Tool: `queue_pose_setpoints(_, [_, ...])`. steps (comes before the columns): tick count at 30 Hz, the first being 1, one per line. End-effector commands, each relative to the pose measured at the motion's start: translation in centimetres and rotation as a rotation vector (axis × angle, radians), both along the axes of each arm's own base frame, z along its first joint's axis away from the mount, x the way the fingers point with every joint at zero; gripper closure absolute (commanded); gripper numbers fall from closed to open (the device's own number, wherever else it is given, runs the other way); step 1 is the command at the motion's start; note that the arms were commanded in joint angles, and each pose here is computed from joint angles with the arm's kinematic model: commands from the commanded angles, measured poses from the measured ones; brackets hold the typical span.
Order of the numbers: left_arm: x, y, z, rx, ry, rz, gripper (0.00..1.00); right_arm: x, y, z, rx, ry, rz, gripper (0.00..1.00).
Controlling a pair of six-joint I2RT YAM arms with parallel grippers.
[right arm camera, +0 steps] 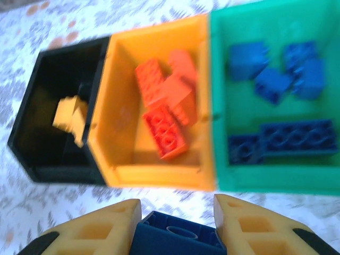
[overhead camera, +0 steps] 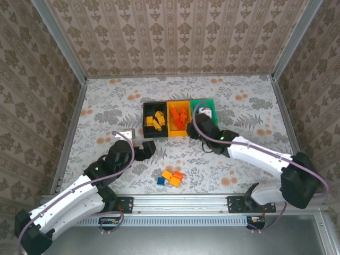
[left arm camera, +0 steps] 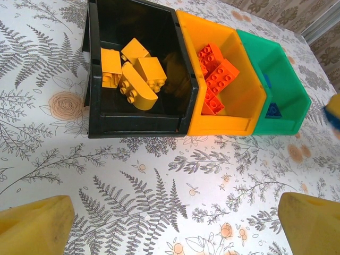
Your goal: Sort the legos into containers by color
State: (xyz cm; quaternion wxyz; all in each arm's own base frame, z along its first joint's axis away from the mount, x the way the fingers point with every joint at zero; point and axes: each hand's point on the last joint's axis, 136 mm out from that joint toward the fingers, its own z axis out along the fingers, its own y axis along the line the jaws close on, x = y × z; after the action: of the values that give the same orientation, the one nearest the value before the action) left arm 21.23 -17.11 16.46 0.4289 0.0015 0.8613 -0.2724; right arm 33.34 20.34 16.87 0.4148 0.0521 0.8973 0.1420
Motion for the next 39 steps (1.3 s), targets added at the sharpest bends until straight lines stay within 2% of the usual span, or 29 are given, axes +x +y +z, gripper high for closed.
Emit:
queue_pose_setpoints(1, [-0.3,0.4,-0.7,0.008,0.018,0.009,0.0,0.9,-3.1,-0.6,-0.076,0.083,-0.026,0.69])
queue_pose_setpoints(8, [-0.6,0.4,-1.4,0.054,0.072,0.0,0.0,6.1,-5.9,-3.5,-0.121,0.202,-0.13,0.67])
queue_pose_setpoints(14, [-0.8,0.1,-2.3,0.088,0.124,-0.016,0.0,8.6,-5.5,-5.7,-0.148,0.28,-0.129,0.63])
queue_pose_setpoints(16, [-0.8,-0.1,-2.3,0.082,0.126,-0.024,0.0,8.8,-5.4,-6.1,-0.151,0.295,-0.139,0.58])
queue_pose_setpoints(20, [-0.7,-0.4,-2.1,0.08,0.122,-0.037,0.0,8.8,-5.0,-5.6,-0.121,0.287,-0.135,0.35])
queue_pose_setpoints(23, [-0.7,-0.5,-2.0,0.088,0.127,-0.046,0.0,8.3,-4.9,-4.5,-0.105,0.268,-0.122,0.24])
queue_pose_setpoints(26, [-0.7,-0.5,-2.1,0.098,0.138,-0.046,0.0,7.1,-4.6,-3.5,-0.079,0.256,-0.096,0.19])
queue_pose_setpoints(31, [-0.8,-0.1,-2.3,0.103,0.142,-0.035,0.0,2.9,-3.0,-2.9,-0.067,0.245,0.023,0.14])
queue_pose_setpoints(39, [-0.8,0.3,-2.9,0.095,0.159,-0.011,0.0,-8.6,2.6,-4.8,-0.172,0.29,0.457,0.1])
